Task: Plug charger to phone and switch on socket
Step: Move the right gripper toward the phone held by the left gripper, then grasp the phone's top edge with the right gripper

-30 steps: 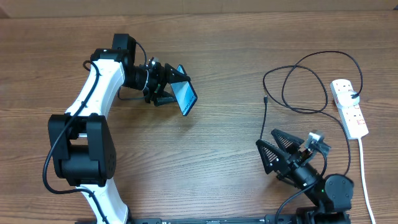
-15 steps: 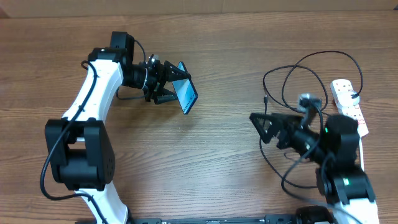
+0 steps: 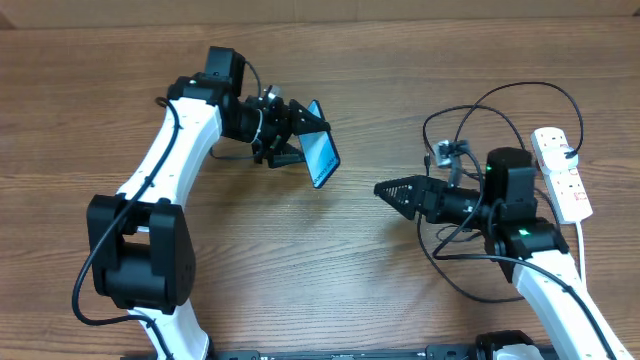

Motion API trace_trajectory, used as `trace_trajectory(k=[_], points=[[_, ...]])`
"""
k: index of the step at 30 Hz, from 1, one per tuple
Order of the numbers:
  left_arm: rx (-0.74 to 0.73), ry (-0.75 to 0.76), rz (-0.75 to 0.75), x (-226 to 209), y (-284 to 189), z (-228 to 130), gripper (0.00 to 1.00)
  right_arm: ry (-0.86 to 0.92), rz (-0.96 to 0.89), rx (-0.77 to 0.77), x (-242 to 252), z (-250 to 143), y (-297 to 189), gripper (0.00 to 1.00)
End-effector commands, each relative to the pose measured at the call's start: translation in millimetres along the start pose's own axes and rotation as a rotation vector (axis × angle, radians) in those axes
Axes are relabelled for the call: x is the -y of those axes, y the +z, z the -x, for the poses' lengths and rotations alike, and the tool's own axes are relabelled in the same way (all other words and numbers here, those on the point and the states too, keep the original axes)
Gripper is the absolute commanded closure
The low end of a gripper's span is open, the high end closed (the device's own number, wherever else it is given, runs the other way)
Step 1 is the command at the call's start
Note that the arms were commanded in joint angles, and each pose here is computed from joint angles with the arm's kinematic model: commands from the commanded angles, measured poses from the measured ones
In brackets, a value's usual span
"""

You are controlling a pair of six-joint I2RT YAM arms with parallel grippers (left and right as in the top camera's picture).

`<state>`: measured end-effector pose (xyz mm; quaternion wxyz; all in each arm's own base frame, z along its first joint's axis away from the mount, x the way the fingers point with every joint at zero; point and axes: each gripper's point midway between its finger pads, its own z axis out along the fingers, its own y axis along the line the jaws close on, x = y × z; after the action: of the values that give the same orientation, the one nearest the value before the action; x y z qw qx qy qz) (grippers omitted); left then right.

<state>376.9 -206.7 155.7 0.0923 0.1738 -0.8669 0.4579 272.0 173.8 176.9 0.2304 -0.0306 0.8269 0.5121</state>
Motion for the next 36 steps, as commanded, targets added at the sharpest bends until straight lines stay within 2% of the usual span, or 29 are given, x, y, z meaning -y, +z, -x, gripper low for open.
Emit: trace_trajectory(k=[1, 4, 15, 19, 32, 36], points=[[0.040, 0.005, -0.011, 19, -8, -2, 0.61, -0.075, 0.068, -0.022, -21, 1, 6, 0.00], [0.045, -0.001, -0.013, 23, -4, -2, 0.61, -0.129, 0.049, 0.000, -25, 4, 14, 0.00], [0.056, -0.022, -0.036, 41, 12, -3, 0.61, -0.263, -0.201, 0.171, -17, 21, 44, 0.00], [0.049, -0.015, -0.035, 43, 15, -6, 0.61, -0.184, -0.294, 0.275, -6, 35, 46, 0.00], [0.027, -0.018, -0.036, 47, 23, -14, 0.60, -0.194, -0.209, 0.333, -11, 50, 82, 0.00], [0.013, -0.006, -0.030, 49, 29, -20, 0.61, -0.203, -0.195, 0.348, -11, 54, 86, 0.05]])
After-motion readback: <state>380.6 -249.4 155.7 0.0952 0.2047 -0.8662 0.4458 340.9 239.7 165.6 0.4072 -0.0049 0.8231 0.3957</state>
